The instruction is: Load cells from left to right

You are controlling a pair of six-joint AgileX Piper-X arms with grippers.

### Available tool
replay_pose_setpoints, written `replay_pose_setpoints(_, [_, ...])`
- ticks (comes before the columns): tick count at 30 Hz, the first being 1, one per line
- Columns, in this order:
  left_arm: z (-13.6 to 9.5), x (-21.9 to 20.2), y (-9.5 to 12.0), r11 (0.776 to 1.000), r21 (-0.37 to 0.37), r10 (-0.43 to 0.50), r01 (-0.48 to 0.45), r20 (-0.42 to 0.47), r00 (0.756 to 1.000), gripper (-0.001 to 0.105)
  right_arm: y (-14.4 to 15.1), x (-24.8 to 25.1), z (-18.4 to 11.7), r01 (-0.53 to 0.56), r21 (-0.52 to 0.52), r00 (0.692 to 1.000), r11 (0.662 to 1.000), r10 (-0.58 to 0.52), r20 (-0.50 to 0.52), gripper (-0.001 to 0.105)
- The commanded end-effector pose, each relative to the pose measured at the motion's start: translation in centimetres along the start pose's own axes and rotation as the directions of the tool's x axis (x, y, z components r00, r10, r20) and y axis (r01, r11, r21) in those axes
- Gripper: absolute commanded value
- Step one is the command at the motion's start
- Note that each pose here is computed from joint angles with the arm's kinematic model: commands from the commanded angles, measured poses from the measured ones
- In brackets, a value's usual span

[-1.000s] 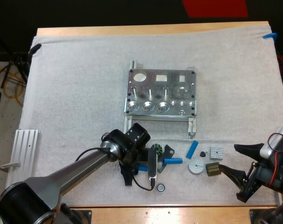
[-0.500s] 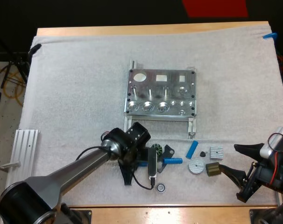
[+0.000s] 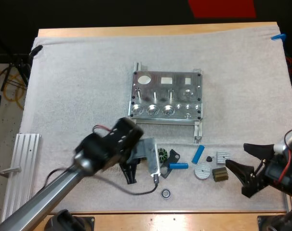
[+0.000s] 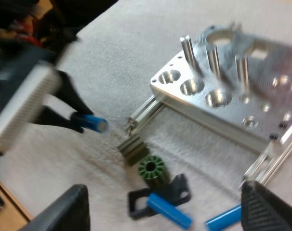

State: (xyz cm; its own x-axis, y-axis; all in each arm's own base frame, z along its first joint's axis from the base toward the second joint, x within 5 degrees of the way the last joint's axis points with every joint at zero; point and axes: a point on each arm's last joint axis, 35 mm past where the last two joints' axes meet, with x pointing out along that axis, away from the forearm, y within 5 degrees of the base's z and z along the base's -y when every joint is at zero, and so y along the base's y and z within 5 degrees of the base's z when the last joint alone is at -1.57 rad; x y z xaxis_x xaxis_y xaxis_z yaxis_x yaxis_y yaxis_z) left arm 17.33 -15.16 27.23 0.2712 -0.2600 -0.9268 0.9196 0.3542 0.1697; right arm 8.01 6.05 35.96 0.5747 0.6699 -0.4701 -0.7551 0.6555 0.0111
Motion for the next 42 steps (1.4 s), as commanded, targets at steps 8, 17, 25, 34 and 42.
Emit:
replay_pose_setpoints(8, [-1.9, -7.2, -1.6, 0.999, -0.005, 0.049, -0.05, 0.259, 0.965, 0.0, -0.5, 3.9, 0.9, -0.198, 0.212, 0.975, 0.957, 0.214, -0.059, 0.064])
replay_pose_setpoints(17, [-2.4, -8.1, -2.0, 0.999, 0.004, 0.032, -0.035, 0.307, 0.951, 0.0, -1.8, 9.9, 3.2, -0.42, 0.285, 0.904, 0.861, 0.423, 0.054, 0.052])
replay_pose_setpoints(25, [-2.4, -8.1, -2.0, 0.999, 0.004, 0.032, -0.035, 0.307, 0.951, 0.0, -2.7, 14.1, 3.3, -0.511, 0.374, 0.849, 0.774, 0.523, 0.078, 0.043])
replay_pose_setpoints(34, [-2.2, -8.2, -2.1, 1.0, 0.014, 0.003, -0.008, 0.328, 0.945, 0.0, 0.3, 17.4, 3.1, -0.543, 0.348, 0.821, 0.765, 0.57, 0.029, 0.043])
replay_pose_setpoints(42, [-2.2, -8.2, -2.1, 1.0, 0.015, 0.001, -0.006, 0.329, 0.944, 0.0, 2.5, 18.6, 3.7, -0.582, 0.327, 0.798, 0.745, 0.601, 0.05, 0.043])
